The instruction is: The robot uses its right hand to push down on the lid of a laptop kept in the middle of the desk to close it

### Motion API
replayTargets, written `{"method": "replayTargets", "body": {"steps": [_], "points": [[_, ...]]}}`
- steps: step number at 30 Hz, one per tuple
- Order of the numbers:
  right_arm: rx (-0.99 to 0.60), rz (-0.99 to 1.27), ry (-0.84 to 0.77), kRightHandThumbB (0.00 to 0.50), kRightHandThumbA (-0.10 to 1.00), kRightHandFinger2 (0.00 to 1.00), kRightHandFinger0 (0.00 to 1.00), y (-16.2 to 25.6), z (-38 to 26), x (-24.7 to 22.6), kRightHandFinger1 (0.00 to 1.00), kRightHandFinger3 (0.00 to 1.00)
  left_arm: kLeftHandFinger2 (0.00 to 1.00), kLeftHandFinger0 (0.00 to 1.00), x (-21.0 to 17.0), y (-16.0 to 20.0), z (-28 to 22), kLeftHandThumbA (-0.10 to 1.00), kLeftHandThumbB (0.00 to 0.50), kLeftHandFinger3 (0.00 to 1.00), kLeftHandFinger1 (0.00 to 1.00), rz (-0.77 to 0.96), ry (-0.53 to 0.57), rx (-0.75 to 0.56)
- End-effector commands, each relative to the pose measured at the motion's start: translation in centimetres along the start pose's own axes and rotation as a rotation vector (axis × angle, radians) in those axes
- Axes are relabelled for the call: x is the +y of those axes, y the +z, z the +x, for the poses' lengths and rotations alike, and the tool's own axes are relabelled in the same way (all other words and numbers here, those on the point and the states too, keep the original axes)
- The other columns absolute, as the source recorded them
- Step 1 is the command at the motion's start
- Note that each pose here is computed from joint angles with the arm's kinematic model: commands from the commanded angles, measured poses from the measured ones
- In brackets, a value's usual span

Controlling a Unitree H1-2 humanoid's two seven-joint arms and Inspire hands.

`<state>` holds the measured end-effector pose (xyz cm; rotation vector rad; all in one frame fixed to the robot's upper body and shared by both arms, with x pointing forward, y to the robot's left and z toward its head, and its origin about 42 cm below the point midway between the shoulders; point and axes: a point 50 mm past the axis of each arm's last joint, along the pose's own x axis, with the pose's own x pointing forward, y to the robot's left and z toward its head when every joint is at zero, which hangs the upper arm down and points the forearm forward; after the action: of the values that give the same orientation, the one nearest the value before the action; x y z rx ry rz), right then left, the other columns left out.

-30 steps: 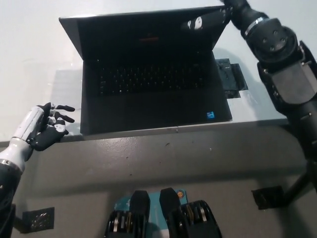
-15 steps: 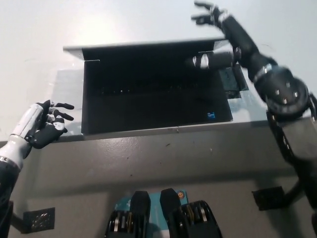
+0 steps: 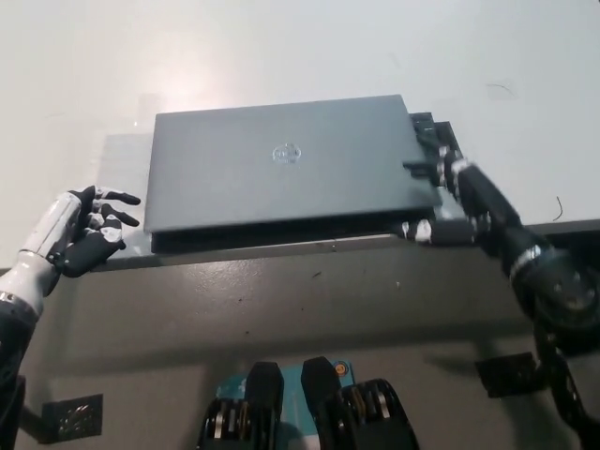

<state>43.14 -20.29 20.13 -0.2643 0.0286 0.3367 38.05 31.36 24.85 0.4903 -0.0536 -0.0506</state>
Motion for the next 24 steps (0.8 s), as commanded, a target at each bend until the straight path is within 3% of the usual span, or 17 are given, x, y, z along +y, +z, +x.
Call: {"method": "replayTargets", "body": {"steps": [1, 6, 12, 15, 18, 22, 24], "points": [[0.000, 0.077, 0.034, 0.187, 1.00, 0.87, 0.98, 0.4, -0.4, 0.6, 0.88, 1.00, 0.49, 0.27, 1.8, 1.7, 0.6, -0.09, 0.009, 0.60, 0.37, 0.042, 0.032, -0.040], [0.060, 0.191, 0.006, 0.209, 1.00, 0.82, 0.90, -2.1, -1.0, 2.2, 0.83, 1.00, 0.49, 0.28, 2.0, 2.0, 0.8, -0.10, 0.007, 0.60, 0.36, 0.038, 0.033, -0.056], [0.087, 0.226, 0.022, 0.218, 1.00, 0.85, 0.96, -3.8, -1.5, 3.5, 0.88, 1.00, 0.48, 0.22, 2.1, 2.3, 1.1, -0.10, 0.012, 0.59, 0.33, 0.055, 0.033, -0.058], [0.084, 0.227, 0.032, 0.218, 1.00, 0.85, 0.96, -3.7, -1.2, 3.6, 0.88, 1.00, 0.51, 0.30, 2.1, 2.6, 1.0, -0.10, 0.002, 0.61, 0.38, 0.050, 0.031, -0.048], [0.064, 0.240, 0.025, 0.253, 1.00, 0.83, 0.95, -2.9, -0.8, 3.1, 0.87, 1.00, 0.50, 0.29, 2.1, 2.4, 0.9, -0.10, 0.007, 0.62, 0.36, 0.049, 0.030, -0.052], [0.027, 0.254, 0.006, 0.214, 1.00, 0.83, 0.95, -1.8, -0.9, 2.2, 0.88, 1.00, 0.48, 0.22, 2.1, 2.4, 0.9, -0.10, 0.011, 0.61, 0.34, 0.047, 0.033, -0.046], [-0.029, 0.266, 0.000, 0.244, 1.00, 0.84, 0.93, -0.3, -1.6, 0.8, 0.86, 1.00, 0.49, 0.26, 2.1, 2.2, 0.7, -0.10, 0.007, 0.61, 0.35, 0.045, 0.030, -0.046]]}}
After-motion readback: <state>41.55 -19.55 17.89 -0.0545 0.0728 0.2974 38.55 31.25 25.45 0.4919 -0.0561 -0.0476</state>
